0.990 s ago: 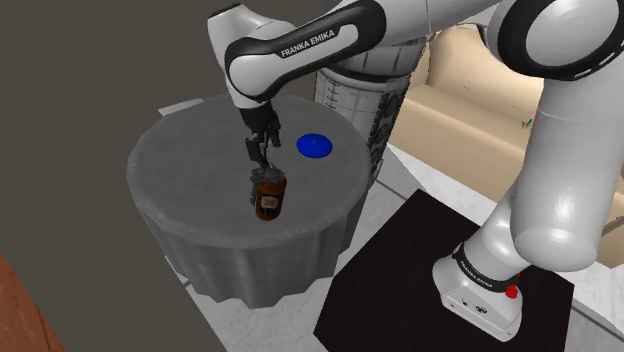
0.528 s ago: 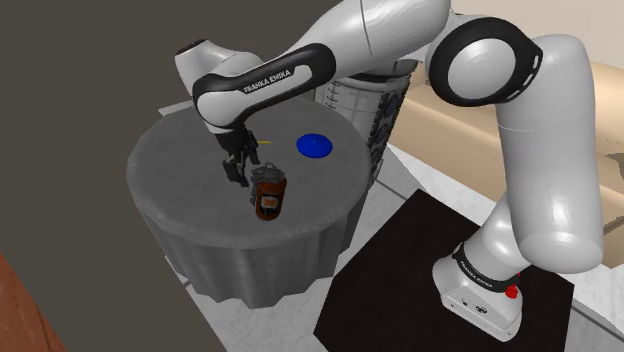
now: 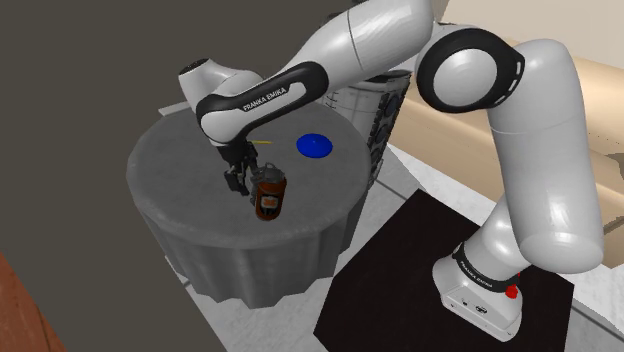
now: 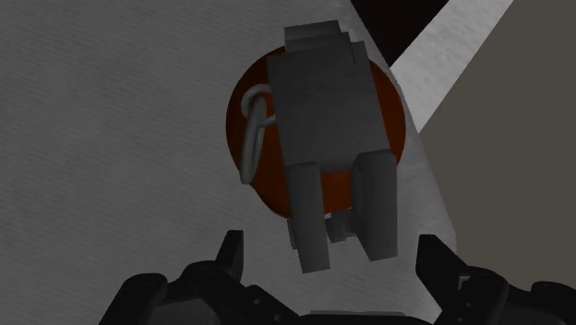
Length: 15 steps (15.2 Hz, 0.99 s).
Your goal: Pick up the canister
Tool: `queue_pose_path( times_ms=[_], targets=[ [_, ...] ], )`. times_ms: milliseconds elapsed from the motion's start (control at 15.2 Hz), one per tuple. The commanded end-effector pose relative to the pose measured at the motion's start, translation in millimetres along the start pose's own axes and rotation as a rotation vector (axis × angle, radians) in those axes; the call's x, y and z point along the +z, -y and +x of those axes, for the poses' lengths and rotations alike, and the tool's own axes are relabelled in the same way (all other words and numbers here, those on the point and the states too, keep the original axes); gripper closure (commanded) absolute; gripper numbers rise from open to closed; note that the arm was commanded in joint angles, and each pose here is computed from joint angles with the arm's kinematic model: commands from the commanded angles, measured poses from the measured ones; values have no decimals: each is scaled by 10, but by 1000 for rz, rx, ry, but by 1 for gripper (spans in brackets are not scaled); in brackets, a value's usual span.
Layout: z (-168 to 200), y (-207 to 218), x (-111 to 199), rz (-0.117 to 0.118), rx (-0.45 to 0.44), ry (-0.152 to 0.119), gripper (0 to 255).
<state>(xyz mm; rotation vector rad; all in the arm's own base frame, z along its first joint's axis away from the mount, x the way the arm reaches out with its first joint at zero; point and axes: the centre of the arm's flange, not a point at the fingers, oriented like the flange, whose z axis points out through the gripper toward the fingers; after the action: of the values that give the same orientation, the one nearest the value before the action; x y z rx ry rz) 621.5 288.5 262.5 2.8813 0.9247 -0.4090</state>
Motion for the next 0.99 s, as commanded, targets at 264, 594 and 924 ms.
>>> queue_pose_path(
  times_ms=[264, 594, 924],
  targets=[
    [9, -1, 9, 0, 0, -1, 255],
    [11, 2, 14, 0, 0, -1, 255],
    [-63, 2, -240, 0, 0, -1, 255]
  ],
)
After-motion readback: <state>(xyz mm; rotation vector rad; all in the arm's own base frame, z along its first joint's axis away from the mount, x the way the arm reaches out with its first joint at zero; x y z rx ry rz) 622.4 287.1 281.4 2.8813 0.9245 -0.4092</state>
